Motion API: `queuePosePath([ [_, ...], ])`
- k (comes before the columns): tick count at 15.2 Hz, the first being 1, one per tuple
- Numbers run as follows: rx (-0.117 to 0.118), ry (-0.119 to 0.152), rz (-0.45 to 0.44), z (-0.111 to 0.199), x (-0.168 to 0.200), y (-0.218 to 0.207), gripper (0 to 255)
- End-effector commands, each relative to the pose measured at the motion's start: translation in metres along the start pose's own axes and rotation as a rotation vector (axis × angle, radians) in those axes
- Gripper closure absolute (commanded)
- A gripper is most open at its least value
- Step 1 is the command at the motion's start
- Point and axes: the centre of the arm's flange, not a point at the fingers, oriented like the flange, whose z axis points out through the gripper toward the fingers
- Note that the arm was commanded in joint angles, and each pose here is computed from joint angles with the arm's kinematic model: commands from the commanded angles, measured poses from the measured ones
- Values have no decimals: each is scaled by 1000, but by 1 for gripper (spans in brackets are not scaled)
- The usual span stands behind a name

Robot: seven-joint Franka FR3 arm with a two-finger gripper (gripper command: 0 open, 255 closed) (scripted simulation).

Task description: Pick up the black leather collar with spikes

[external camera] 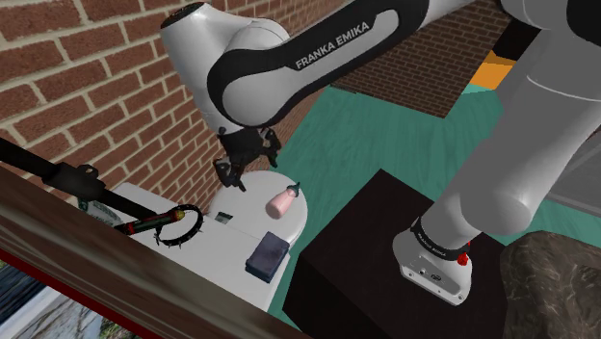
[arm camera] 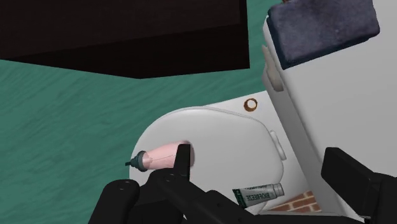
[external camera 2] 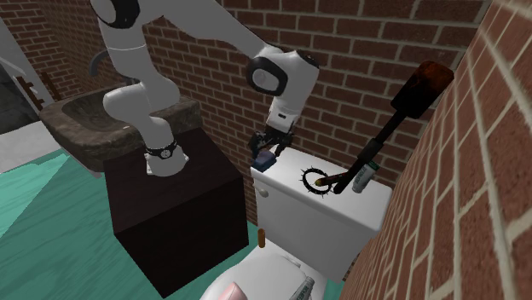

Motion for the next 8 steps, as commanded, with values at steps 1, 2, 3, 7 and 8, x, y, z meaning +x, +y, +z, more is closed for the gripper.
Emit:
queuePosePath([
  [1,-8,-1,14,10,9,-27,0],
  [2,-12,-2,20,14,15,-39,0],
  [3,-16,-2,26,18,21,-51,0],
  [7,-33,-5,49,34,45,-98,0],
  [8,-38,-6,55,38,51,-109,0],
])
